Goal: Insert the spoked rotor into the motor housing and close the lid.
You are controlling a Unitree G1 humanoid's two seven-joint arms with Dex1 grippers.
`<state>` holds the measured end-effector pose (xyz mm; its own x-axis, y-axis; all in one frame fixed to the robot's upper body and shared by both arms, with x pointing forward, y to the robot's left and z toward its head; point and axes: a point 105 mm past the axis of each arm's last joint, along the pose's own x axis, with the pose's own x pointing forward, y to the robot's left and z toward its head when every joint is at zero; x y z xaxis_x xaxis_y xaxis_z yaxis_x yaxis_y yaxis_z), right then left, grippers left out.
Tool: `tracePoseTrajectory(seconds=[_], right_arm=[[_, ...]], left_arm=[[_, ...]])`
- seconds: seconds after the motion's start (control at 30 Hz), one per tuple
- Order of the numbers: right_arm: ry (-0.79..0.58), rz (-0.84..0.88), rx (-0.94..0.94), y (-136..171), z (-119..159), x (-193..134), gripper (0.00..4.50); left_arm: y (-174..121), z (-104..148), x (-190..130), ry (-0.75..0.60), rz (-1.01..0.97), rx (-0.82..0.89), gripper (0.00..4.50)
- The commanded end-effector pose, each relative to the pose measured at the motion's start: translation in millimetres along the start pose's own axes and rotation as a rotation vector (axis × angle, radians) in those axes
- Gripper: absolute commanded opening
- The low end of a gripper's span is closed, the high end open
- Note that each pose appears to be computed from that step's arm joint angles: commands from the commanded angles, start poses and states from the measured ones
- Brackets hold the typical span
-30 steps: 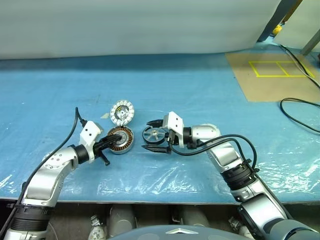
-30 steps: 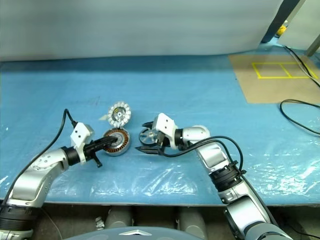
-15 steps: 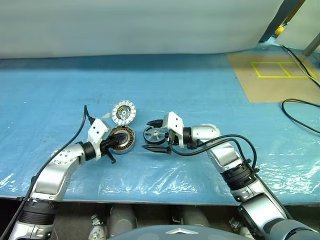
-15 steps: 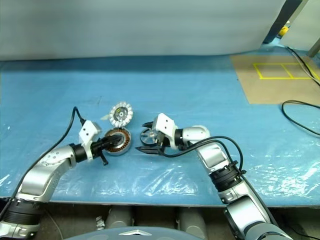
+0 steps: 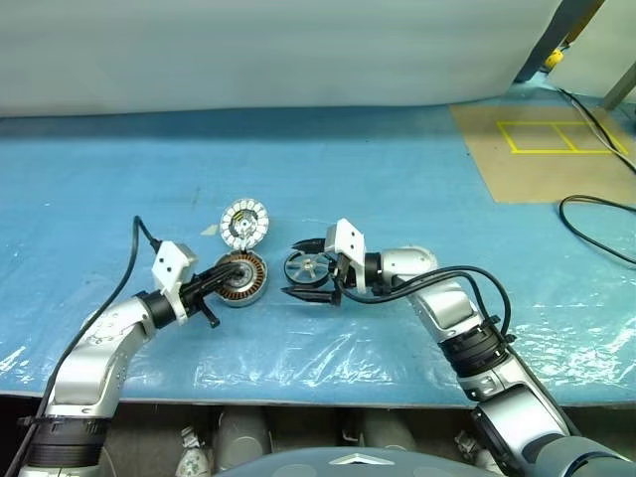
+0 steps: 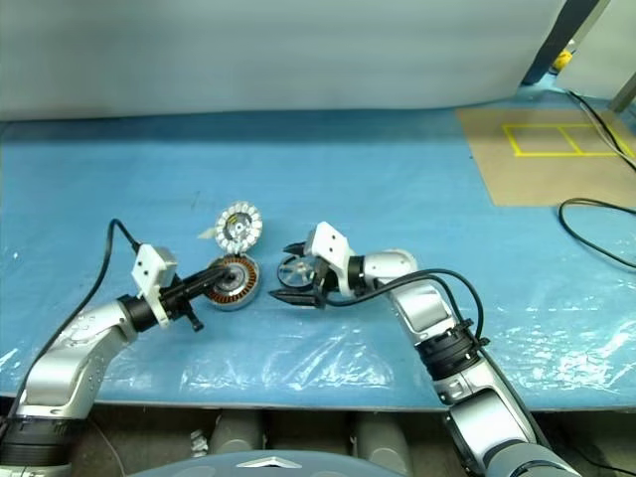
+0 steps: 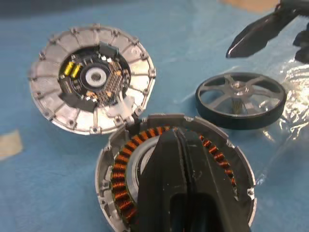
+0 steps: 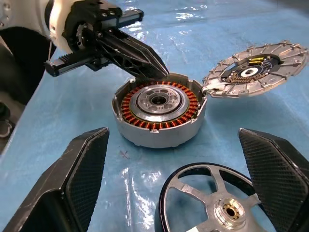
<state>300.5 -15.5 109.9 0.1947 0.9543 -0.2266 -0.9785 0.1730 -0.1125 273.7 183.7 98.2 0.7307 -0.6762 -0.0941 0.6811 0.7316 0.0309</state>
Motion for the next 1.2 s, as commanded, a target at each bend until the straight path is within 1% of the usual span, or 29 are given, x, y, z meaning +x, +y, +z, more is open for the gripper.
tracePoseTrajectory(seconds=[0.03, 0.13, 0.27, 0.4, 0.57, 0.73, 0.93, 1.1, 1.2], right_arm=[[-0.040, -0.004, -0.006, -7.6, 23.9, -4.0, 4.50], [-0.029, 0.004, 0.010, -11.3, 29.5, -5.4, 4.50], [0.039, 0.032, 0.036, -18.8, 33.6, -7.7, 4.50], [0.228, 0.064, 0.028, -31.3, 21.7, -9.7, 4.50], [0.360, 0.111, 0.006, -40.7, 17.2, -5.7, 4.50], [0.480, 0.131, 0.017, -49.2, 7.1, -4.0, 4.50], [0.536, 0.147, 0.025, -54.6, 5.0, -4.7, 4.50], [0.539, 0.152, 0.027, -56.0, 6.0, -2.9, 4.50], [0.533, 0.151, 0.024, -56.6, 7.3, -1.9, 3.91]], left_arm=[[-10.2, 18.1, -7.0, -0.097, -0.011, 0.051, 0.01], [-17.1, 17.5, -13.1, -0.116, -0.004, 0.051, 0.01], [-26.9, 7.8, -25.4, -0.102, 0.016, 0.041, 0.01], [-35.4, 0.1, -34.9, -0.085, 0.038, 0.032, 0.01], [-43.7, 0.9, -32.2, -0.109, 0.054, 0.033, 0.01], [-52.2, 2.0, -27.4, -0.120, 0.060, 0.031, 0.01], [-54.5, 1.6, -25.5, -0.123, 0.084, 0.024, 0.01], [-55.1, -4.6, -24.5, -0.114, 0.086, 0.016, 0.01], [-54.0, -8.0, -24.4, -0.110, 0.088, 0.013, 0.00]])
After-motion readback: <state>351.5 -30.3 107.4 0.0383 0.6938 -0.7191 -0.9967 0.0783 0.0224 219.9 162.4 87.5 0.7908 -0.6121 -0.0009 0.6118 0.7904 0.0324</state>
